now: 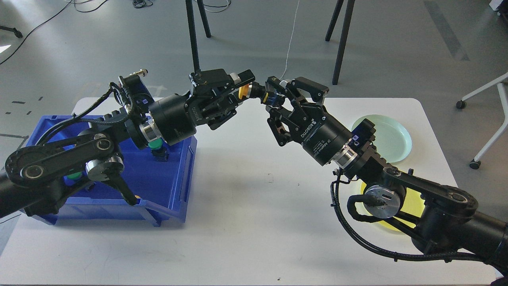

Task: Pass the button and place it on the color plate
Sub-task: 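Move the right gripper with the button over the yellow plate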

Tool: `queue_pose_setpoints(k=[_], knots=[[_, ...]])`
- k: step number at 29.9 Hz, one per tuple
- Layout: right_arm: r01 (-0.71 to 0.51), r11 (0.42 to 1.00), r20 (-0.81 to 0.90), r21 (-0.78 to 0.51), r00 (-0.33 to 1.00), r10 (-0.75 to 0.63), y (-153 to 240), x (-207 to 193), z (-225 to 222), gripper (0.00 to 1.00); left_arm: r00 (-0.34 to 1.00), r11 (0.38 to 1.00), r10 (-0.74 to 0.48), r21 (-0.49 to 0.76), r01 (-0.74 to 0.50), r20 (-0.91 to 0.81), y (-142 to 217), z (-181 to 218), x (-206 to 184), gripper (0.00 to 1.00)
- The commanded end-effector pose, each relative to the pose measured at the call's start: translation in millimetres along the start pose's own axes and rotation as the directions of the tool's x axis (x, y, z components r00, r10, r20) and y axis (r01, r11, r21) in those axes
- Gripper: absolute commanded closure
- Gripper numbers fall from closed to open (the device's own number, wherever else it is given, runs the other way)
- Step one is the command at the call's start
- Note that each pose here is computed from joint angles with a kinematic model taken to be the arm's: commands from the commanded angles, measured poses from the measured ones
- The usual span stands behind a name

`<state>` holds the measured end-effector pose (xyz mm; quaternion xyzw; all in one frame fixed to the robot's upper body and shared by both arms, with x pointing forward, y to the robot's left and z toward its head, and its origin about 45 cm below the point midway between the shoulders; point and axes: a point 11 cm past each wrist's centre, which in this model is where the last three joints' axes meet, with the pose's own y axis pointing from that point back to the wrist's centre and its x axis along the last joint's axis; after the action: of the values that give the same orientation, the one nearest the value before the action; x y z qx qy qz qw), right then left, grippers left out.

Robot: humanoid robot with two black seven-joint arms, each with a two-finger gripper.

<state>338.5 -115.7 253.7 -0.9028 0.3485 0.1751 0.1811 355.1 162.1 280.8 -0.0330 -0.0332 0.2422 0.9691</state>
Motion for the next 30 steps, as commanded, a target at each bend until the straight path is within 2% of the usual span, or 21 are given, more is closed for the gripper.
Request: queue_pose_setpoints(k=[1,3,4,8,12,17,19,22,25,28,30], knots=[[-0.004,1.0,-0.001,0.001,1.0,0.004,0.1,0.8,-0.6,0.98,1.0,1.0,-0.005,0.0,0.004,-0.001,-0.3,-0.4,-1.3,0.66],[0.0,1.0,0.0,0.002,1.0,0.0,0.1,-0.7,-1.2,0.99,1.0,1.0,-0.007,-0.002,0.007,-0.002,-1.0,-0.3,-2.2,0.45],[0.006,1.0,0.003,0.004,1.0,-0.006,-0.2,-2.7,-1.6,0.99,1.0,1.0,-0.008,-0.005,0.008,-0.005,-2.0,0.1,-2.6,0.3],[0.003,1.0,0.003,0.001,1.0,-0.003,2.7,-2.3,-1.7,0.99,1.0,1.0,-0.013,-0.008,0.012,-0.01,-2.8,0.3,-3.3,0.03],[-0.042,0.999,-0.015,-0.006,0.999,0.042,13.9,9.8,-2.7,0.99,1.0,1.0,-0.013,-0.009,0.013,-0.012,-3.1,0.1,-3.3,0.01],[-0.186,0.982,-0.088,-0.038,0.979,0.182,60.0,49.7,-11.1,0.99,1.0,1.0,-0.013,-0.009,0.013,-0.012,-3.1,0.1,-3.3,0.01],[-0.285,0.957,-0.153,-0.054,0.949,0.274,87.6,72.2,-18.5,0.99,1.0,1.0,-0.014,-0.009,0.014,-0.013,-3.6,0.0,-3.7,0.01],[-0.469,0.88,-0.263,-0.067,0.86,0.438,132.9,103.6,-24.2,0.99,1.0,1.0,-0.014,-0.009,0.014,-0.013,-3.6,0.0,-3.7,0.01],[-0.634,0.771,-0.392,-0.055,0.724,0.568,172.1,122.5,-31.5,0.99,1.0,1.0,-0.013,-0.009,0.013,-0.013,-3.4,-0.2,-3.3,0.01],[-0.764,0.644,-0.501,-0.041,0.573,0.648,207.4,134.8,-33.6,0.99,1.0,1.0,-0.01,-0.006,0.01,-0.012,-2.9,-0.8,-2.2,0.01],[-0.79,0.609,-0.525,-0.069,0.548,0.652,222.1,135.5,-22.0,0.99,1.0,1.0,-0.013,-0.006,0.013,-0.014,-2.7,-1.0,-2.2,0.01]])
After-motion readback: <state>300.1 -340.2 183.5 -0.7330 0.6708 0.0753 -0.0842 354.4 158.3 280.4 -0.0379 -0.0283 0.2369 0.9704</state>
